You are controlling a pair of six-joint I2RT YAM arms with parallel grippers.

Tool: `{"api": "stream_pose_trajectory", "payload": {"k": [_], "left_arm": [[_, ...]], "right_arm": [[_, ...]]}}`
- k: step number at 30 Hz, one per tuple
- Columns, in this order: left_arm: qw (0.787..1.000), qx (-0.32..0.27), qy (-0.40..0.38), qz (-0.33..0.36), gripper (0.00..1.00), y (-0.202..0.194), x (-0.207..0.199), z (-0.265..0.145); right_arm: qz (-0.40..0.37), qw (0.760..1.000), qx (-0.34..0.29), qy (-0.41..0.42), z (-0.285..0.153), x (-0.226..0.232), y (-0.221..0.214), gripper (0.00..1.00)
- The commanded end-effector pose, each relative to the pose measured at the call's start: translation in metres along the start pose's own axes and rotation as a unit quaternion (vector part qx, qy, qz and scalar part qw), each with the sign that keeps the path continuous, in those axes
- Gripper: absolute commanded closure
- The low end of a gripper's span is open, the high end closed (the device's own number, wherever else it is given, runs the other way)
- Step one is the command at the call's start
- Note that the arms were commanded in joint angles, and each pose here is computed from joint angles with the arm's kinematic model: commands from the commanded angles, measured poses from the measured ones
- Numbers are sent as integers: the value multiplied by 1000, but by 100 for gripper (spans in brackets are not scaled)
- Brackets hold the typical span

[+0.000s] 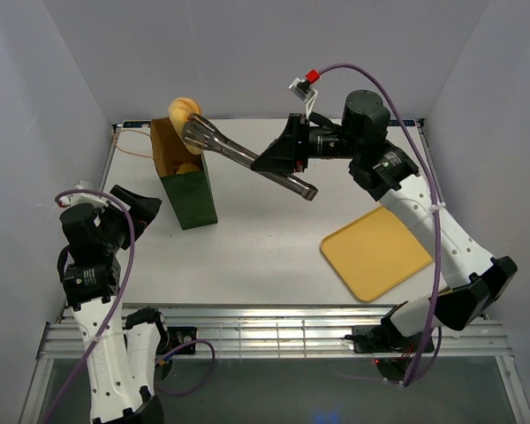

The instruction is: Place the fake bread into the paper bag

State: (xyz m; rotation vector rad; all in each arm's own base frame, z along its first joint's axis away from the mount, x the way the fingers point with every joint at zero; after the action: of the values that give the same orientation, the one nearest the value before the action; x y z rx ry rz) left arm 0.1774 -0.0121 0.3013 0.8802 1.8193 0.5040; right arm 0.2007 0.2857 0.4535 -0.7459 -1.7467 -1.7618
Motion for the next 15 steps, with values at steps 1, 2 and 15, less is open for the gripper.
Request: {"api": "stream_pose_trajectory", "payload": {"k": [1,2,15], "left_arm": [[1000,-5,2,8,2,3,0,2],[1000,-8,2,9,2,5,0,2],[999,-38,4,10,2,11,-2,-4]], "right_arm": [[-53,997,-25,51,8,27,25,92],[-46,997,-20,52,15,20,26,92],[-13,999,-32,38,69,-16,35,92]]}}
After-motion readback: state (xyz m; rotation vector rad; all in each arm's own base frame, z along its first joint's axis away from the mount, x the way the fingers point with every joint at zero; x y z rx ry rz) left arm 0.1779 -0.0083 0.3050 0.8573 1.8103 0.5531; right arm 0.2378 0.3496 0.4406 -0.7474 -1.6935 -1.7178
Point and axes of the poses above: each gripper's point midway between its finger pads, its own z axis out along the fingers, its own x axis along the line the jaws close on, y = z × x, the point moved 6 cm from there along -z, back along the fingers, and after that the axes turned 6 degrees about z, right-handed, at the moved point
